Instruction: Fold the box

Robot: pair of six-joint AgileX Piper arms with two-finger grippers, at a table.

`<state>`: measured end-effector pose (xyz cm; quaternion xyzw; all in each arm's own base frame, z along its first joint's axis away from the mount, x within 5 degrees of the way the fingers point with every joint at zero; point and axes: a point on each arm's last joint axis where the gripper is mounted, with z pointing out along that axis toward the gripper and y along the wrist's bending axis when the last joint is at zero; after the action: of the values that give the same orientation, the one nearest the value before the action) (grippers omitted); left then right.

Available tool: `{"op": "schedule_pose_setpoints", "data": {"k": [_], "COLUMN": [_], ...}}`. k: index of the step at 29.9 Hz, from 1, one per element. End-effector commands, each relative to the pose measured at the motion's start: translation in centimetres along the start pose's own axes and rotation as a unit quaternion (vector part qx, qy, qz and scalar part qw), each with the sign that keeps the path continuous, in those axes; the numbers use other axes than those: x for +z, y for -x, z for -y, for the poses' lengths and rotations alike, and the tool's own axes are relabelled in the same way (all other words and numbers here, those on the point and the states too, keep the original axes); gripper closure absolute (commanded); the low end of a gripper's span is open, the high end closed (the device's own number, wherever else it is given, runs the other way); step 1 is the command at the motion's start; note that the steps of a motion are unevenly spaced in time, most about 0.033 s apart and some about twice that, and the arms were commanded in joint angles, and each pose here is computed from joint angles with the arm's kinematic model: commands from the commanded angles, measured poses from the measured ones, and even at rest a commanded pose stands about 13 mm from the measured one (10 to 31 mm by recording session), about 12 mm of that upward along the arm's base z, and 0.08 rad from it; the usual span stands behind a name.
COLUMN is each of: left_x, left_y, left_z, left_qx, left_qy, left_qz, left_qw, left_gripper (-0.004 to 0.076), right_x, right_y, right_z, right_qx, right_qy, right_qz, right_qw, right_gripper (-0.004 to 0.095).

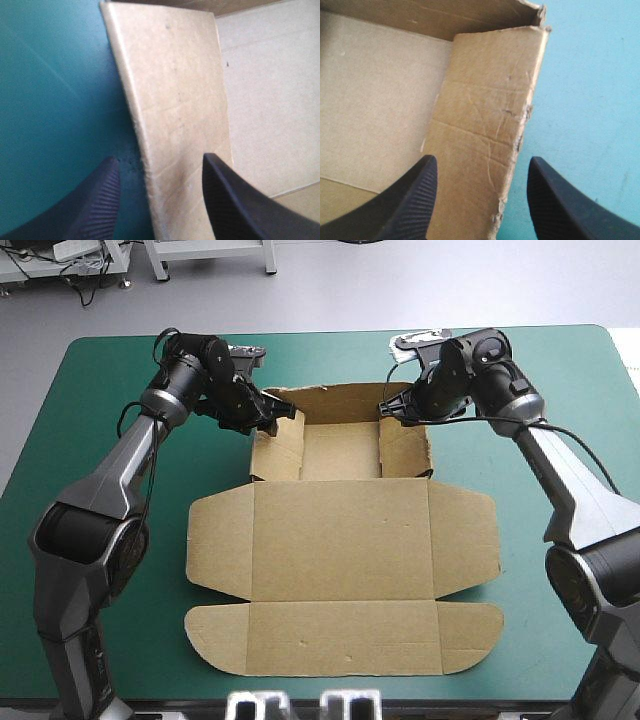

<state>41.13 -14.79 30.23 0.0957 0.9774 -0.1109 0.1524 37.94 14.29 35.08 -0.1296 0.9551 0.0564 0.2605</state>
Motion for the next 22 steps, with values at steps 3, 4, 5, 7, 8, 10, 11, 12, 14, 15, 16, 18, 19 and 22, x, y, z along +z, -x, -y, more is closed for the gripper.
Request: {"op": "schedule_pose_setpoints", "data": {"k": [3,4,5,7,8,10,11,12,14,15,16,18,19,22], "left_x": [-4.3,-4.8,-5.4,-7.2,-8.1,-10.7,-11.8,-13.3,-16.4,-17.6,-19.1,-22.1,-23.4,-26.6], "left_y": [-0.5,-0.5,-0.6,-0.7,-0.7,-1.1,-1.3,-1.7,-2.8,-3.4,-4.1,-5.8,-6.7,-9.1], "left_z": [0.4,0.4,0.2,0.1,0.1,-0.1,-0.1,-0.1,0.1,0.2,0.5,0.9,1.1,1.6], "left_qx": [0.001,0.001,-0.002,-0.017,-0.022,-0.032,-0.034,-0.035,-0.028,-0.021,-0.011,0.011,0.027,0.078], "left_qy": [-0.01,-0.011,-0.013,-0.035,-0.047,-0.073,-0.079,-0.087,-0.089,-0.088,-0.088,-0.087,-0.085,-0.076], "left_qz": [0.023,0.028,0.035,0.054,0.064,0.093,0.105,0.121,0.157,0.17,0.188,0.223,0.24,0.28], "left_qw": [1.0,1.0,0.999,0.998,0.997,0.993,0.991,0.988,0.983,0.981,0.978,0.971,0.967,0.954], "left_gripper": [0.0356,0.0356,0.0358,0.0358,0.0358,0.0358,0.0358,0.0358,0.037,0.0387,0.0418,0.0493,0.0541,0.0696], "right_x": [-3.3,-3.6,-3.9,-4.8,-5.3,-6.9,-7.6,-8.5,-10.7,-11.6,-12.3,-13.7,-14.1,-14.4], "right_y": [0.8,0.9,1.0,1.3,1.5,1.8,1.9,2.1,2.4,2.4,2.3,2.0,1.9,1.8], "right_z": [0.0,0.0,0.0,0.0,0.0,0.0,0.0,0.0,-0.1,-0.2,-0.2,-0.1,0.0,0.1], "right_qx": [-0.005,-0.005,-0.006,-0.01,-0.01,-0.013,-0.017,-0.021,-0.019,-0.017,-0.016,-0.015,-0.016,-0.017], "right_qy": [-0.002,-0.002,-0.003,-0.003,-0.003,-0.002,-0.002,-0.004,0.006,0.013,0.013,0.011,0.007,0.0], "right_qz": [0.05,0.053,0.054,0.059,0.061,0.065,0.067,0.078,0.109,0.121,0.13,0.146,0.149,0.152], "right_qw": [0.999,0.999,0.999,0.998,0.998,0.998,0.998,0.997,0.994,0.992,0.991,0.989,0.989,0.988], "right_gripper": [0.04,0.0399,0.0399,0.0399,0.0399,0.0399,0.0399,0.0399,0.0401,0.04,0.0401,0.0401,0.0401,0.0401]}}
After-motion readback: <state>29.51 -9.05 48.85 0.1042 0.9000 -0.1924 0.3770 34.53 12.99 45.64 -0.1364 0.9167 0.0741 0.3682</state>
